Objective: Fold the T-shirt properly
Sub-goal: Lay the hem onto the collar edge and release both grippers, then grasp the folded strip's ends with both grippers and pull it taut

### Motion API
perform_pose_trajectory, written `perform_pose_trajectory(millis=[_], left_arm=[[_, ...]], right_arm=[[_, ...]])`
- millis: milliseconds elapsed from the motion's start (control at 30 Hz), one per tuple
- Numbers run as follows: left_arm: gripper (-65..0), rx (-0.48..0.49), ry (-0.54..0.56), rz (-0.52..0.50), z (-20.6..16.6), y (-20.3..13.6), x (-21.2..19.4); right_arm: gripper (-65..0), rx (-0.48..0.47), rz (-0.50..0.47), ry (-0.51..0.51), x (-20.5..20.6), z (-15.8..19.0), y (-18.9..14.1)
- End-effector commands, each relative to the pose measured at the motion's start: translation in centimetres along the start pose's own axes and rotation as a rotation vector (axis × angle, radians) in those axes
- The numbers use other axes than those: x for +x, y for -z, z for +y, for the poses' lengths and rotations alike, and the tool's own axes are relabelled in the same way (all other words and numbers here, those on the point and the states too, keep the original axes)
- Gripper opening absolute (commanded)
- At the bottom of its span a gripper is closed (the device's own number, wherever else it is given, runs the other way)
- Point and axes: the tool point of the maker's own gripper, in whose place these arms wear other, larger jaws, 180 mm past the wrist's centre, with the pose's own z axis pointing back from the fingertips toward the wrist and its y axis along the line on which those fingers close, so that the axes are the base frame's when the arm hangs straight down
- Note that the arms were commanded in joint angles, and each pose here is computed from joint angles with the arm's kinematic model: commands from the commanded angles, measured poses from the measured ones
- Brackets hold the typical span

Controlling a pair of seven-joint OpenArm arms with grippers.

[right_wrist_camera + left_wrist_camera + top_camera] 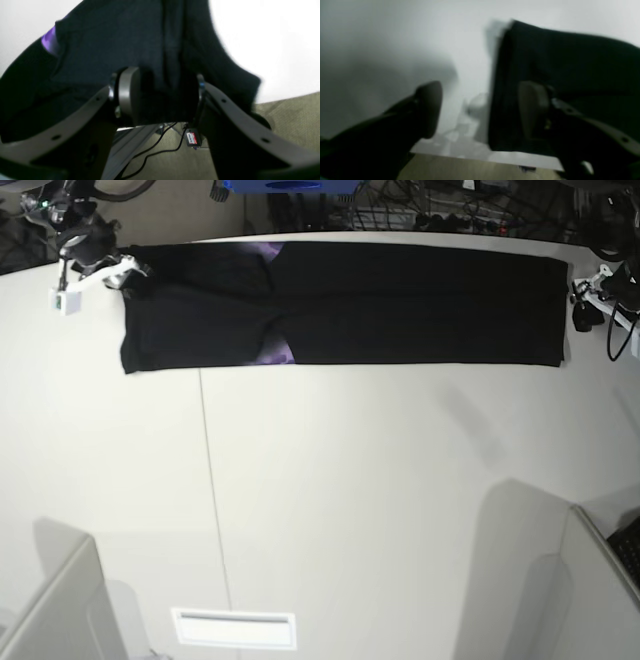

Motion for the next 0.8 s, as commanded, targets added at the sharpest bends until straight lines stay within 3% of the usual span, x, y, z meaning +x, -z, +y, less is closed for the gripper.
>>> perform_pose_trajectory(millis=[0,67,100,133,200,300,600,767], left_arm=[[-18.8,0.0,0.019,-0.058,-0.1,-0.9,1.7],[-24.8,-0.006,0.007,-0.099,-0.8,-1.4,2.3],[-31.1,-0.019,0.004,-0.109,-1.6,-1.5,2.2],[-39.2,-0.032,0.002,-0.117,-2.3,-1.5,2.2],[-65.0,-0.058,-0.027,-0.126,-3.7,-1.1,1.7],[-65.0,-0.085,-0.046,-0.097,-5.3,0.5,0.8],[-65.0,0.003,0.111,0.124,-7.4,6.0,-4.3],[-65.0,-0.017,0.097,0.181,-8.3,8.7,-4.9]], right_arm=[[-38.0,0.003,-0.071,-0.002,1.7,0.1,-0.5],[-38.0,0.002,-0.138,0.002,3.0,0.1,-0.6],[-38.1,0.012,-0.159,-0.002,3.4,0.4,-0.6],[-38.7,0.023,-0.167,-0.01,3.6,0.8,-0.5],[-45.6,0.077,-0.158,-0.032,3.3,2.7,0.4],[-65.0,0.157,-0.1,-0.112,2.7,5.3,1.7],[-65.0,0.067,0.013,0.045,0.8,1.5,6.4],[-65.0,0.024,0.04,0.069,1.6,-0.9,8.6]])
